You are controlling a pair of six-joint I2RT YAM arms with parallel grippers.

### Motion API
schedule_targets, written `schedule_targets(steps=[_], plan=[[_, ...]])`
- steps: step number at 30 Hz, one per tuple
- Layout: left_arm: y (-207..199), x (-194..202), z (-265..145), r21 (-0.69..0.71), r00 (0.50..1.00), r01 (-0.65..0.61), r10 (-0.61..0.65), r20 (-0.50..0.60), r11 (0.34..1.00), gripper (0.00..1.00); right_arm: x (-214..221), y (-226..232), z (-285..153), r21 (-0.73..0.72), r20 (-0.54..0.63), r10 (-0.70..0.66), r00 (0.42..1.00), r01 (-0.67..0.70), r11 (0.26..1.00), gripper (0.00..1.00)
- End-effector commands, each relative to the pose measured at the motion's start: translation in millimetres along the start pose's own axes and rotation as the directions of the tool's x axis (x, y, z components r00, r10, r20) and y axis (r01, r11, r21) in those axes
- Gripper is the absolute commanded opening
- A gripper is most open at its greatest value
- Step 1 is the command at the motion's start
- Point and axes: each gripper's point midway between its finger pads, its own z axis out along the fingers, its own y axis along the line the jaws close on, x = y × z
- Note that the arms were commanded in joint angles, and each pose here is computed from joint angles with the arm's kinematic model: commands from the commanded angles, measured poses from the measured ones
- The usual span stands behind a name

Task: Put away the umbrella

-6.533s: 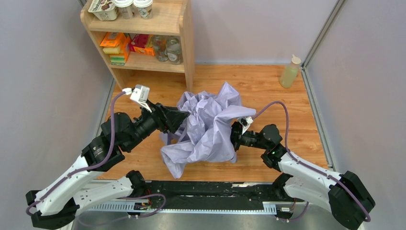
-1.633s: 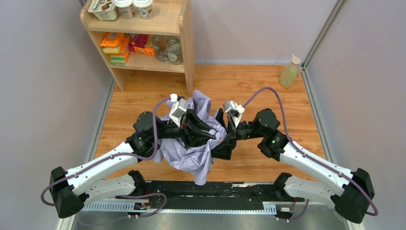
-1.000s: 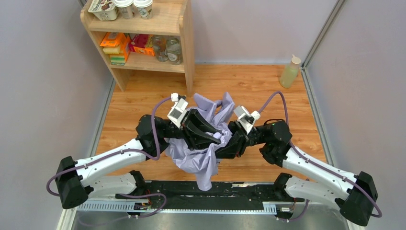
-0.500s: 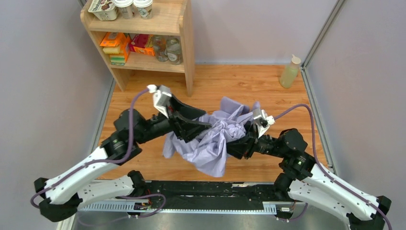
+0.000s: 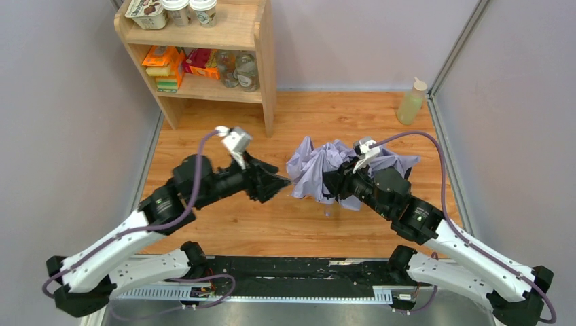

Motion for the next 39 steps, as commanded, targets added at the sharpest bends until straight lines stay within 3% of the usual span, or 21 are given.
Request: schedule_targets(steps=[1, 5, 7, 10, 11, 12, 13, 15, 17, 18, 20, 21, 26, 30, 34, 35, 36, 37, 39], plan=[[-20.0, 43.7, 48.3, 0.15, 0.982, 0.034, -0.005, -0.191, 0.988, 0.68, -50.6, 10.7, -6.6, -0.007, 0.128, -0.027, 0.991, 0.028, 1.0, 0.0], [8.3, 61.6, 73.5, 0.028, 0.968, -0.008, 0.015, -0.252, 1.0, 0.65, -47.2, 26.4, -12.5, -0.103, 0.109, -0.063, 0.992, 0.074, 0.992, 0.0], [28.2, 63.6, 77.4, -0.064, 0.96, -0.069, 0.049, -0.275, 0.996, 0.49, -44.1, 35.7, -19.9, -0.169, 0.102, -0.084, 0.991, 0.101, 0.98, 0.0], [50.7, 64.6, 71.3, -0.139, 0.95, -0.151, 0.105, -0.293, 0.979, 0.07, -32.8, 54.6, -36.8, -0.311, 0.086, -0.136, 0.987, 0.156, 0.938, 0.0], [51.5, 57.7, 65.4, -0.14, 0.957, -0.153, 0.112, -0.267, 0.978, 0.01, -30.1, 55.4, -42.6, -0.327, 0.084, -0.148, 0.985, 0.167, 0.93, 0.0], [58.5, 65.6, 61.6, -0.142, 0.952, -0.175, 0.131, -0.277, 0.974, 0.0, -27.8, 57.2, -47.6, -0.348, 0.082, -0.163, 0.983, 0.181, 0.92, 0.0], [47.2, 53.2, 53.4, -0.094, 0.964, -0.178, 0.154, -0.218, 0.98, 0.0, -25.5, 57.2, -52.9, -0.358, 0.081, -0.169, 0.982, 0.187, 0.915, 0.0], [22.1, 56.8, 36.7, 0.076, 0.963, -0.198, 0.209, -0.173, 0.977, 0.12, -22.6, 59.3, -63.1, -0.387, 0.09, -0.178, 0.98, 0.199, 0.9, 0.0], [6.4, 59.2, 16.3, 0.171, 0.966, -0.202, 0.225, -0.128, 0.964, 0.33, -19.1, 66.7, -71.2, -0.44, 0.095, -0.182, 0.979, 0.205, 0.874, 0.0], [1.8, 53.8, 4.1, 0.186, 0.973, -0.199, 0.216, -0.078, 0.962, 0.53, -17.8, 73.2, -75.4, -0.479, 0.101, -0.184, 0.978, 0.211, 0.852, 0.0], [-2.9, 47.6, -8.7, 0.195, 0.984, -0.171, 0.179, -0.023, 0.966, 0.65, -15.9, 81.7, -78.9, -0.526, 0.098, -0.182, 0.978, 0.206, 0.825, 0.0], [-4.9, 46.8, -12.1, 0.203, 0.986, -0.162, 0.168, -0.011, 0.966, 0.66, -15.2, 85.0, -79.5, -0.545, 0.1, -0.188, 0.977, 0.211, 0.811, 0.0], [-26.4, 41.9, -11.4, 0.275, 0.996, -0.054, 0.073, -0.058, 0.96, 0.66, -14.4, 97.4, -77.1, -0.601, 0.09, -0.182, 0.979, 0.199, 0.774, 0.0], [-47.7, 45.6, -6.5, 0.377, 0.99, -0.003, 0.056, -0.131, 0.926, 0.67, -16.1, 94.5, -67.2, -0.574, 0.071, -0.171, 0.983, 0.18, 0.799, 0.0], [-36.9, 57.5, 4.0, 0.326, 0.984, 0.024, 0.036, -0.175, 0.945, 0.68, -20.5, 101.9, -69.3, -0.602, 0.075, -0.153, 0.985, 0.167, 0.781, 0.0], [-37.9, 59.2, 6.5, 0.336, 0.983, 0.026, 0.037, -0.182, 0.942, 0.63, -20.7, 103.1, -69.7, -0.607, 0.074, -0.149, 0.986, 0.163, 0.778, 0.0], [-40.6, 56.3, 6.3, 0.348, 0.983, 0.018, 0.047, -0.176, 0.937, 0.48, -19.0, 102.8, -69.0, -0.608, 0.069, -0.15, 0.986, 0.161, 0.778, 0.0], [-37.6, 59.0, 8.7, 0.333, 0.98, 0.019, 0.048, -0.191, 0.943, 0.41, -17.9, 102.1, -68.2, -0.606, 0.064, -0.15, 0.987, 0.158, 0.78, 0.0], [-27.3, 57.4, 7.7, 0.274, 0.976, -0.021, 0.079, -0.204, 0.961, 0.12, -13.9, 99.8, -68.1, -0.6, 0.052, -0.153, 0.987, 0.153, 0.785, 0.0]])
